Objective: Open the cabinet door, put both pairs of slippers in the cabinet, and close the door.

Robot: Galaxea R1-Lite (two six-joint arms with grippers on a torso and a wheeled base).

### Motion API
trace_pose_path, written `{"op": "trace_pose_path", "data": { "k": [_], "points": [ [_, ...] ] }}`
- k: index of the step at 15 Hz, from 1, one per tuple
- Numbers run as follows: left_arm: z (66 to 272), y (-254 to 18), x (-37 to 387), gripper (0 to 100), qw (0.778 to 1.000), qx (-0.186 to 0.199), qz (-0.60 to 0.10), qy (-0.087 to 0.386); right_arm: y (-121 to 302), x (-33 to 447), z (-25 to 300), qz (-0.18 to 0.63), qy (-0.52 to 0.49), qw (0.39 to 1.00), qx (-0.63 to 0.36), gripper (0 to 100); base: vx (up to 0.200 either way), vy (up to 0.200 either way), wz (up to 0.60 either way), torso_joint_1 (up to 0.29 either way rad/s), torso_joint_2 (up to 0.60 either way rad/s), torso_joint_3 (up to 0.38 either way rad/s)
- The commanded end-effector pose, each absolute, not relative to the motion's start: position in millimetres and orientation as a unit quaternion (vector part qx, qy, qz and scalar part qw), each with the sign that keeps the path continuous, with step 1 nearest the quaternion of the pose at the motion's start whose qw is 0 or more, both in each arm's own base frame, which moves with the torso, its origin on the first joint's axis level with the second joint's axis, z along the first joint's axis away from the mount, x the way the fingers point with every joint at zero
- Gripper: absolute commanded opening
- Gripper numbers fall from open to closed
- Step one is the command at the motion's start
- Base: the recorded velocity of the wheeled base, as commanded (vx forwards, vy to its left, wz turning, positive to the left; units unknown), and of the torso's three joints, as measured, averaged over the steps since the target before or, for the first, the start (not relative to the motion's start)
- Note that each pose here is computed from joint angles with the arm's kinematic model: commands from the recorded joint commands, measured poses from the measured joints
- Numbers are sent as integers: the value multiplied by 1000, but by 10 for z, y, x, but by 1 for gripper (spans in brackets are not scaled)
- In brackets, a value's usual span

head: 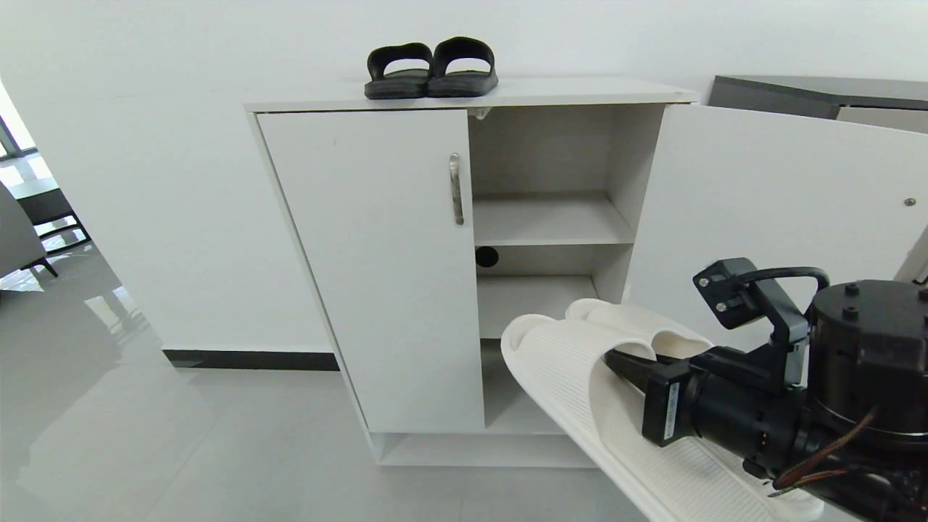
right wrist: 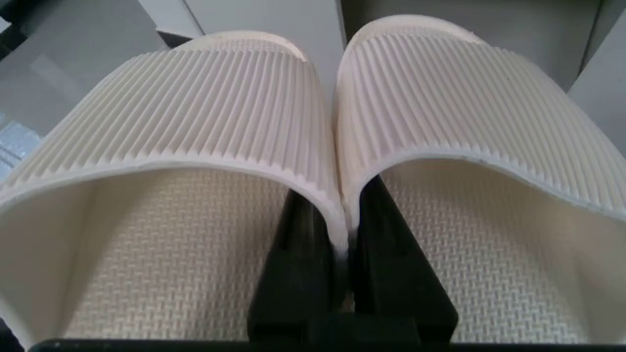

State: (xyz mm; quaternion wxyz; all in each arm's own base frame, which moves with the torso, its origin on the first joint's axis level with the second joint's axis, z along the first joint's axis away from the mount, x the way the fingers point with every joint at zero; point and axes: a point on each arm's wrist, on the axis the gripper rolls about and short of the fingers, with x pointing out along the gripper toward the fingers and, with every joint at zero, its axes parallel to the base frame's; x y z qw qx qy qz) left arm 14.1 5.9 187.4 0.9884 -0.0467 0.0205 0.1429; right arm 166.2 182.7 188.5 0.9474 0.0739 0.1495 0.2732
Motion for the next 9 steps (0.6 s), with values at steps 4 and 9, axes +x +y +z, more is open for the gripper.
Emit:
{"op": "trace_pose_path", "data": {
  "k": [4,9],
  "points": [
    [1025,-51,-187,0,999,21,8,-36,1812,1638,1859,275,152,947,69,0,0,0,0,0,0,0],
    [841,-104,-162,0,989,-73,-127,21,1818,1643,1797,274,162,946,62,0,0,0,0,0,0,0]
  ]
}}
